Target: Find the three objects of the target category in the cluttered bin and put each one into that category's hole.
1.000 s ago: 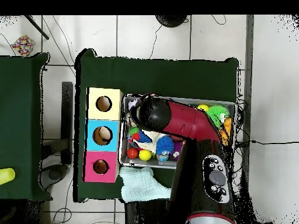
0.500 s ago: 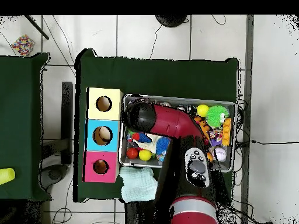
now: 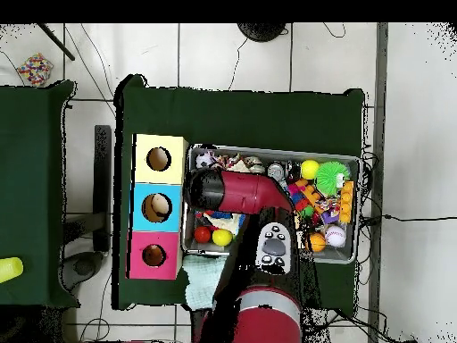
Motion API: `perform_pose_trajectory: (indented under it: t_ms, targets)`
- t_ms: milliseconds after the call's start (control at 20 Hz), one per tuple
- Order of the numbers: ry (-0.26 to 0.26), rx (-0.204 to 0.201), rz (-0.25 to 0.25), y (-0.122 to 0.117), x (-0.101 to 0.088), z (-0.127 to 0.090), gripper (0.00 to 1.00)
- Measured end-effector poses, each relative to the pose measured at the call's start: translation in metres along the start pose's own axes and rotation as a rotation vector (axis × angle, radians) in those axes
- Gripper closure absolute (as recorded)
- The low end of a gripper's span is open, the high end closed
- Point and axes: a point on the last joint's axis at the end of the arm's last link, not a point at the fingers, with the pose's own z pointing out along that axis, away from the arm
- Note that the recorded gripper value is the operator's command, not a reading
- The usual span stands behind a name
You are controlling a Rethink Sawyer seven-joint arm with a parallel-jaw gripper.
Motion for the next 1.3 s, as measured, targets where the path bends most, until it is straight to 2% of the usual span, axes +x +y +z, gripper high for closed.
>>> perform_pose_trajectory:
  t_ms: [50,200,250,500,700,1000,1050,1150,1200,1300]
  targets:
    - [-0.032,0.026,-0.029,-0.006,0.001,0.002,0.0]
    - [-0.073,0.051,-0.061,-0.01,0.0,0.002,0.0]
    - [-0.104,0.063,-0.08,-0.012,-0.003,-0.001,0.0]
    - [-0.146,0.069,-0.093,-0.011,-0.011,-0.009,0.0]
    - [-0.155,0.067,-0.083,-0.013,-0.02,-0.009,0.0]
    - [-0.181,0.01,-0.04,-0.013,-0.039,0.002,0.0]
    - [-0.188,-0.018,-0.022,-0.012,-0.046,0.005,0.0]
    - [-0.192,-0.032,-0.014,-0.011,-0.048,0.006,0.0]
    - [-0.202,-0.067,0.005,-0.008,-0.055,0.01,0.0]
    - [-0.208,-0.091,0.017,-0.006,-0.059,0.013,0.0]
